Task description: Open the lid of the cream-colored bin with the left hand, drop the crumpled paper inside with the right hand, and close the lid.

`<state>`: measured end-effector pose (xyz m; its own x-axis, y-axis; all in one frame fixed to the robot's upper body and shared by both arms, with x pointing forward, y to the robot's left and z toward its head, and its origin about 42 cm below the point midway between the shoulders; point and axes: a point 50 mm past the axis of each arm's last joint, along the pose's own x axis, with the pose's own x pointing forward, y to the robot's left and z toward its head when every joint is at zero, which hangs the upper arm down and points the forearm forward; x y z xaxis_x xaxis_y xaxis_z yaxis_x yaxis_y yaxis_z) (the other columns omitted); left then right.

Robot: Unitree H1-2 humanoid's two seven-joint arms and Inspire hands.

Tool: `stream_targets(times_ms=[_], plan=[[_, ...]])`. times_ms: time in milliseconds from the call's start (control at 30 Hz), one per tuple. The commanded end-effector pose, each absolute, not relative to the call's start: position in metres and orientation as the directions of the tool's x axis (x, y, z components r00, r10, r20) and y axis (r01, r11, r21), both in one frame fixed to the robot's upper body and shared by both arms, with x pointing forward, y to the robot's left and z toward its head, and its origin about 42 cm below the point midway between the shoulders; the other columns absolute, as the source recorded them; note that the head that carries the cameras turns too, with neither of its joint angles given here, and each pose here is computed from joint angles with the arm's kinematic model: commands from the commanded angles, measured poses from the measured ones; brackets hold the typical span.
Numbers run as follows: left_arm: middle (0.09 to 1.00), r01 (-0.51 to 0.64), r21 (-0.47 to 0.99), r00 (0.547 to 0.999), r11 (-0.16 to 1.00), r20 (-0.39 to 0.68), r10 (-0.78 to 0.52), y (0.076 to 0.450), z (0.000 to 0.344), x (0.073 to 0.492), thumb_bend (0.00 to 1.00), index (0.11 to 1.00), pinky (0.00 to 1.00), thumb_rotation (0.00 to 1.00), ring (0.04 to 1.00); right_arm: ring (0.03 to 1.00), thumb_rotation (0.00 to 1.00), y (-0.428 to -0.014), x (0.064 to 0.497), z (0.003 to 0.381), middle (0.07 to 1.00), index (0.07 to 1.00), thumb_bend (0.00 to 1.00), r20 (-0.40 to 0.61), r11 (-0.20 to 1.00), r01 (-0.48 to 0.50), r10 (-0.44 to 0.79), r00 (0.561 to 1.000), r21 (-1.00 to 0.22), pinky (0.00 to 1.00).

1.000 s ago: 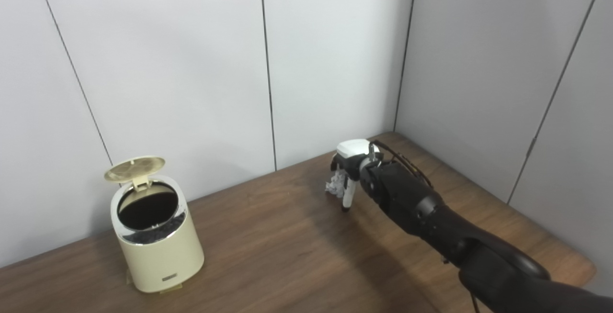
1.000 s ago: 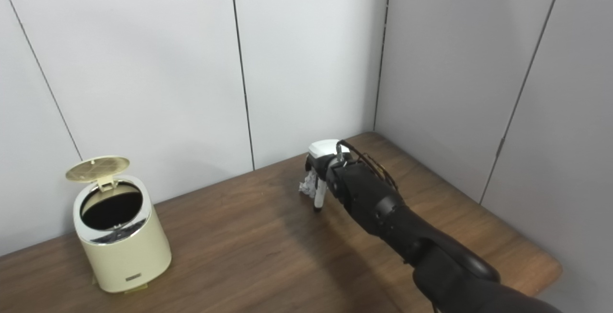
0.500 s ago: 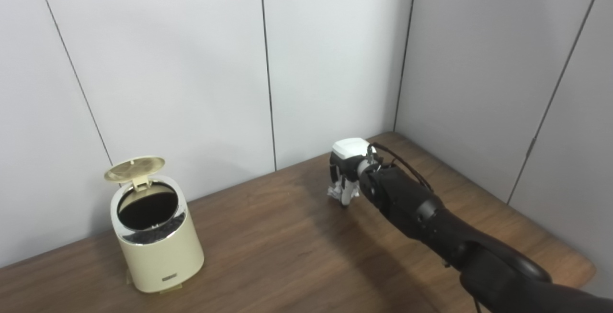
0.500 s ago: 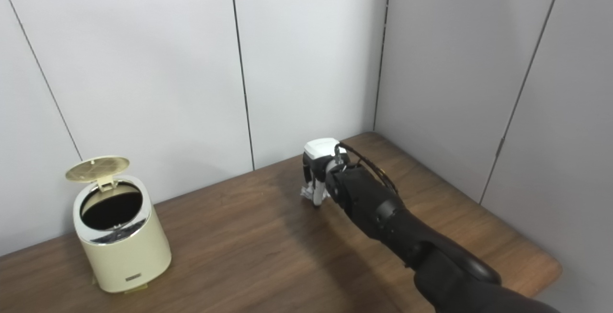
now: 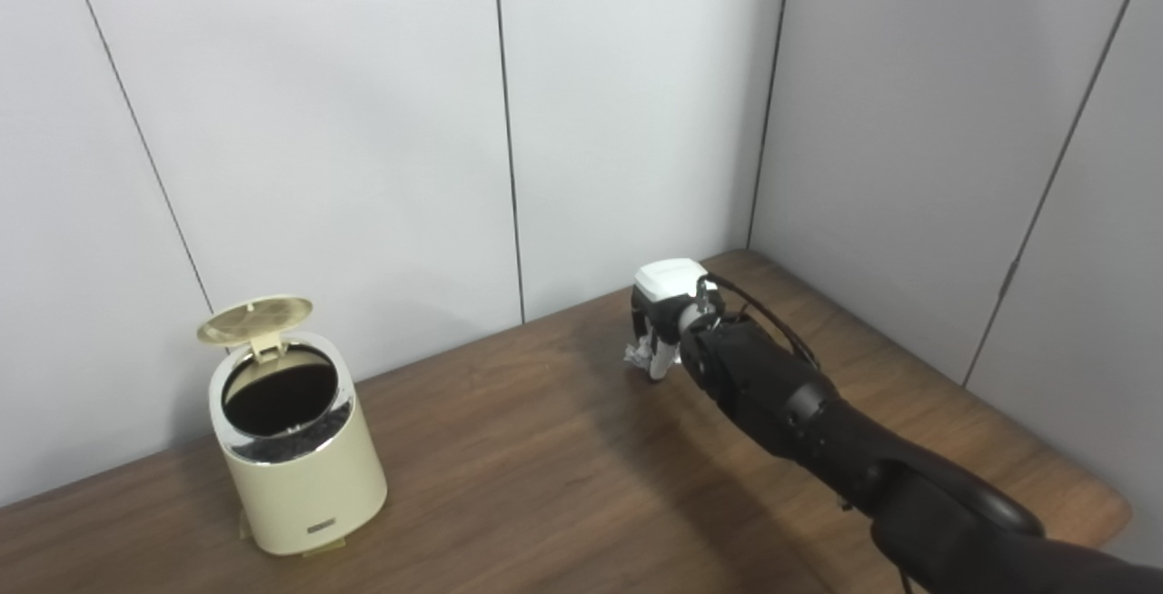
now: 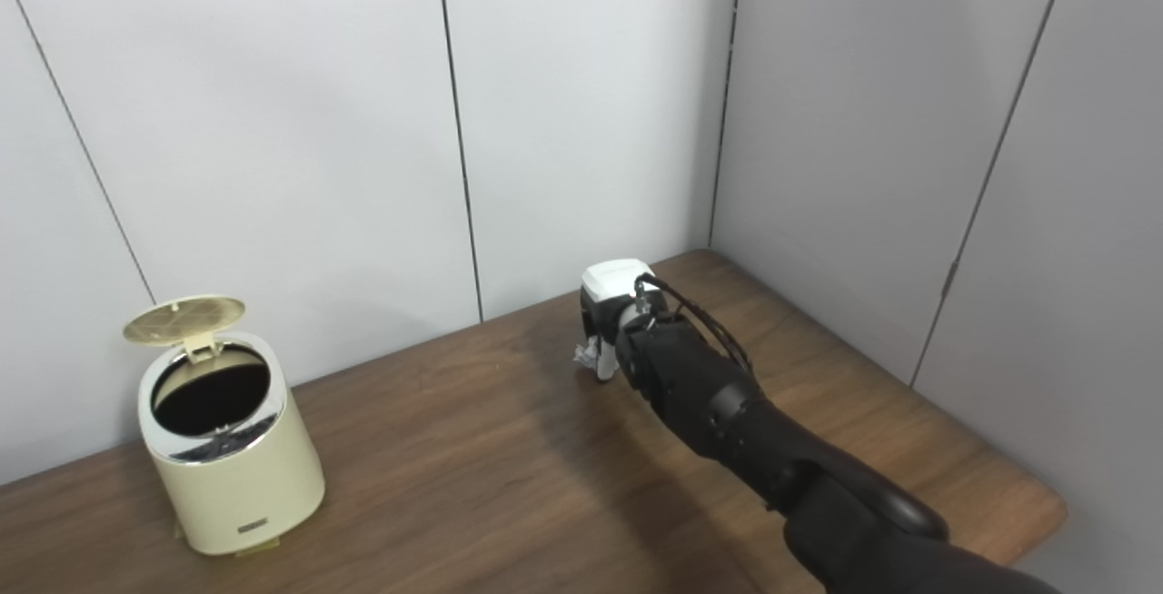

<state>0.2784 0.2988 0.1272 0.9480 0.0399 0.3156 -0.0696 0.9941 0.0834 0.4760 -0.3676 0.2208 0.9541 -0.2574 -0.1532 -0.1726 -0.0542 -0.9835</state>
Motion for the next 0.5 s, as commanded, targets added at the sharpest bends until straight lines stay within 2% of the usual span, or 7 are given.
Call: stream_targets(times_ms=[0, 200, 267, 333, 467], plan=[[0.808, -0.083, 0.08, 0.96, 0.993, 0.275, 0.058, 0.296, 0.11, 0.267, 0.6, 0.808, 0.68, 0.84, 0.786, 0.415, 0.0, -0.371, 0.485, 0.263, 0.49, 0.5, 0.52, -0.047, -0.093, -0.073, -0.256, 0.966, -0.993, 0.33], [0.805, -0.078, 0.062, 0.96, 0.995, 0.273, 0.058, 0.291, 0.109, 0.267, 0.62, 0.808, 0.68, 0.83, 0.783, 0.462, 0.0, -0.361, 0.484, 0.287, 0.522, 0.464, 0.52, -0.036, -0.083, -0.055, -0.218, 0.975, -0.995, 0.38], [0.798, -0.071, 0.059, 0.958, 0.996, 0.281, 0.051, 0.288, 0.11, 0.266, 0.61, 0.803, 0.67, 0.82, 0.772, 0.448, 0.0, -0.354, 0.483, 0.295, 0.499, 0.482, 0.52, -0.027, -0.104, -0.048, -0.195, 0.98, -0.993, 0.36], [0.801, -0.065, 0.058, 0.956, 0.996, 0.289, 0.046, 0.286, 0.111, 0.265, 0.59, 0.802, 0.67, 0.81, 0.774, 0.395, 0.0, -0.347, 0.481, 0.304, 0.463, 0.51, 0.52, -0.029, -0.122, -0.052, -0.183, 0.983, -0.991, 0.3], [0.821, -0.073, 0.08, 0.95, 0.994, 0.31, 0.045, 0.28, 0.114, 0.263, 0.57, 0.816, 0.69, 0.82, 0.797, 0.374, 0.0, -0.332, 0.474, 0.321, 0.455, 0.518, 0.52, -0.032, -0.103, -0.045, -0.122, 0.992, -0.994, 0.29]])
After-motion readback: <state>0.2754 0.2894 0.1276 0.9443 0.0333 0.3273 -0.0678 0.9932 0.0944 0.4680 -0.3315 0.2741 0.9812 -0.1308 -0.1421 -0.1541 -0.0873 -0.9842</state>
